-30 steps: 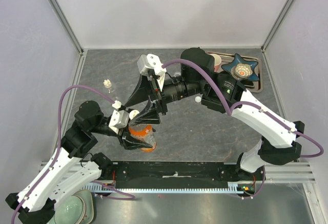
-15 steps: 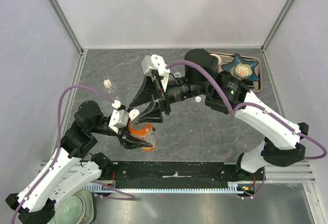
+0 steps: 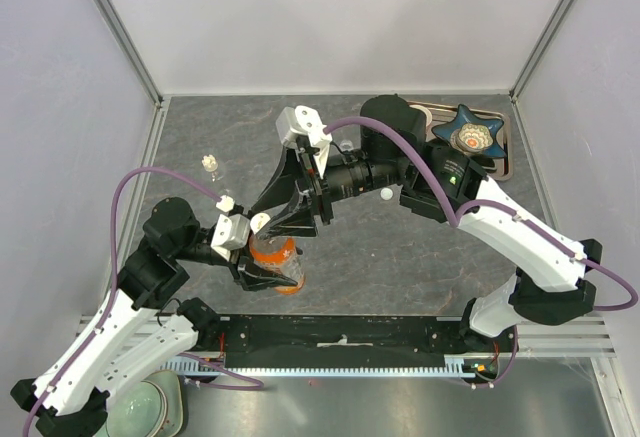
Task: Screw on the bottle caps
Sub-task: Screw the bottle cap onto the plastic bottle.
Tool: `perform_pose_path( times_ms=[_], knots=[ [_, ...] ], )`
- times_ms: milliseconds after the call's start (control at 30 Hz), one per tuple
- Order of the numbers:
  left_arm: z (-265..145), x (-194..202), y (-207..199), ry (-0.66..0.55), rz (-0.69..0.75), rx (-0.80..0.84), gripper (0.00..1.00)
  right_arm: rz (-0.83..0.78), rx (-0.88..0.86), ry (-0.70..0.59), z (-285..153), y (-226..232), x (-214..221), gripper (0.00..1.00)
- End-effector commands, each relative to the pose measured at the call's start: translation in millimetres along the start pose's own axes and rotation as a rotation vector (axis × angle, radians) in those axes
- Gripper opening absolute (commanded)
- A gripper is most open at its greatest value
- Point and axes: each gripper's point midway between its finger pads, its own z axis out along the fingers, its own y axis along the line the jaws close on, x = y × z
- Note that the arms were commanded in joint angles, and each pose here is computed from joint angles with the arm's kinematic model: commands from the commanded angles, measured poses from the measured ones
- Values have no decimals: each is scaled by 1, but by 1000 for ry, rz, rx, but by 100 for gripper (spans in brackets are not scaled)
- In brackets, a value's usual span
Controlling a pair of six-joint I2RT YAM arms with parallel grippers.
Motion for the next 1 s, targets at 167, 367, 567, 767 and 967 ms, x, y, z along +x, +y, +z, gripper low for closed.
perform_pose_path(
  times_ms=[167, 367, 567, 767, 967],
  knots=[
    [-2, -11, 1, -25, 23, -14, 2, -16, -11, -43, 4, -1, -14, 54],
    [-2, -10, 1, -26, 22, -22, 2, -12, -13, -45, 5, -2, -14, 54],
    [-3, -10, 3, -27, 21, -31, 2, -12, -16, -42, 5, -1, -13, 45],
    [-4, -11, 5, -29, 22, -46, 2, 4, -4, -33, 5, -4, -7, 34],
    [-6, -21, 12, -55, 30, -100, 2, 24, 52, -51, 2, -10, -3, 26]
  ],
)
